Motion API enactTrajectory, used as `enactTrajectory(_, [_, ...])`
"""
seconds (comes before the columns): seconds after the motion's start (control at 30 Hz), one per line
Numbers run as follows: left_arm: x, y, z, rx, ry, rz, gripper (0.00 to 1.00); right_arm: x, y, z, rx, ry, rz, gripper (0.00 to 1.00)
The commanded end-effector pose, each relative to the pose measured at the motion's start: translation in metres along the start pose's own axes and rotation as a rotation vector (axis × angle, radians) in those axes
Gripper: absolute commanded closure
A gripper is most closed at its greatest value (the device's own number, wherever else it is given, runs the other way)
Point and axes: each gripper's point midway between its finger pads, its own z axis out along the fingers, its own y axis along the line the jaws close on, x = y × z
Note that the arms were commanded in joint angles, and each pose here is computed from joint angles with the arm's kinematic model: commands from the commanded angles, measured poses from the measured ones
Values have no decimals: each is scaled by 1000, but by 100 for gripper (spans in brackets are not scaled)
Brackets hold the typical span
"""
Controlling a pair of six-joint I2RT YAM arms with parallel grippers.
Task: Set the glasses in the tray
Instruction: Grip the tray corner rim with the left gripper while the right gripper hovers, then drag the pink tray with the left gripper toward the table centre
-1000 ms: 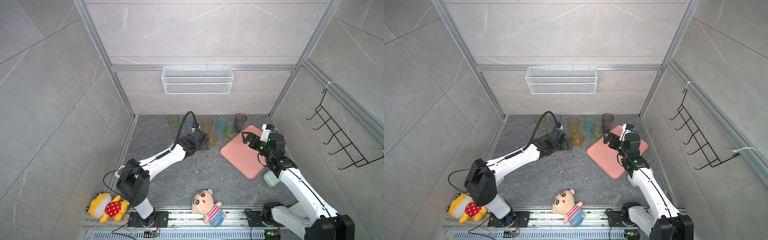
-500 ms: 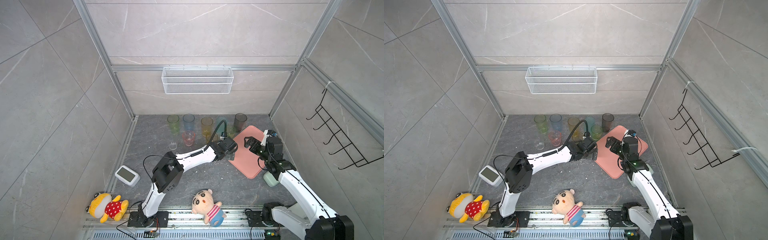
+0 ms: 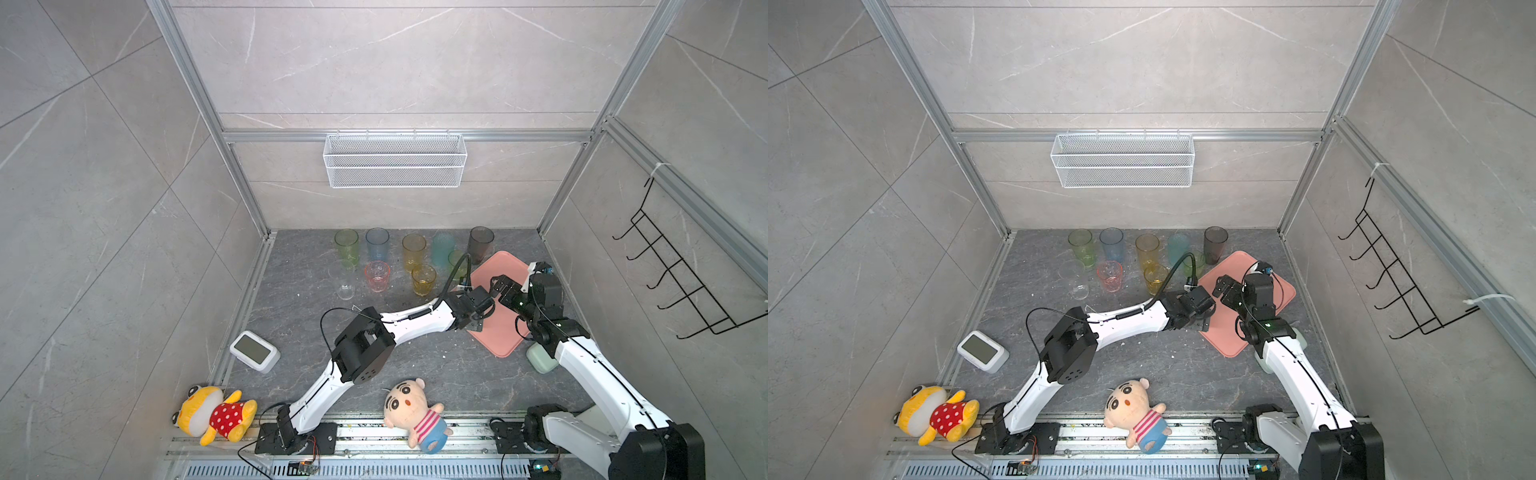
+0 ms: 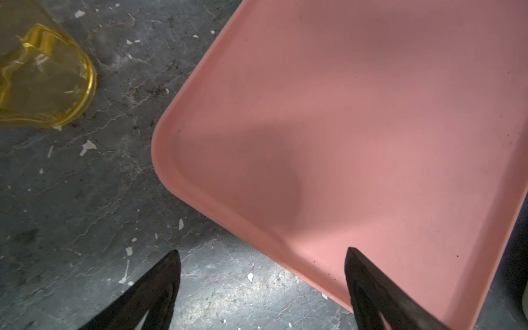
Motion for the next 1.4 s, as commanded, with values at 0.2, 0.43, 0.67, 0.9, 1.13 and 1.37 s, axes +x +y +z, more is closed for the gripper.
enactTrajectory(0.2, [11,-2,15,-42,22,-7,18,-5,3,-2,13,11,4,1])
enactTrajectory(0.43, [24,-2,23,-52,63,-7,26,-1,3,3,11,25,9,1])
enactTrajectory(0.67, [31,7,24,-85,85,-2,35,2,4,5,1,37,12,1])
enactTrajectory(0.9, [38,21,21,-121,94,-14,43,1,4,4,1,36,14,1])
enactTrajectory(1.13, [44,44,16,-161,95,-35,53,5,5,9,-5,52,19,1])
enactTrajectory(1.37, [41,69,1,-176,83,-78,63,5,5,9,-11,51,17,1])
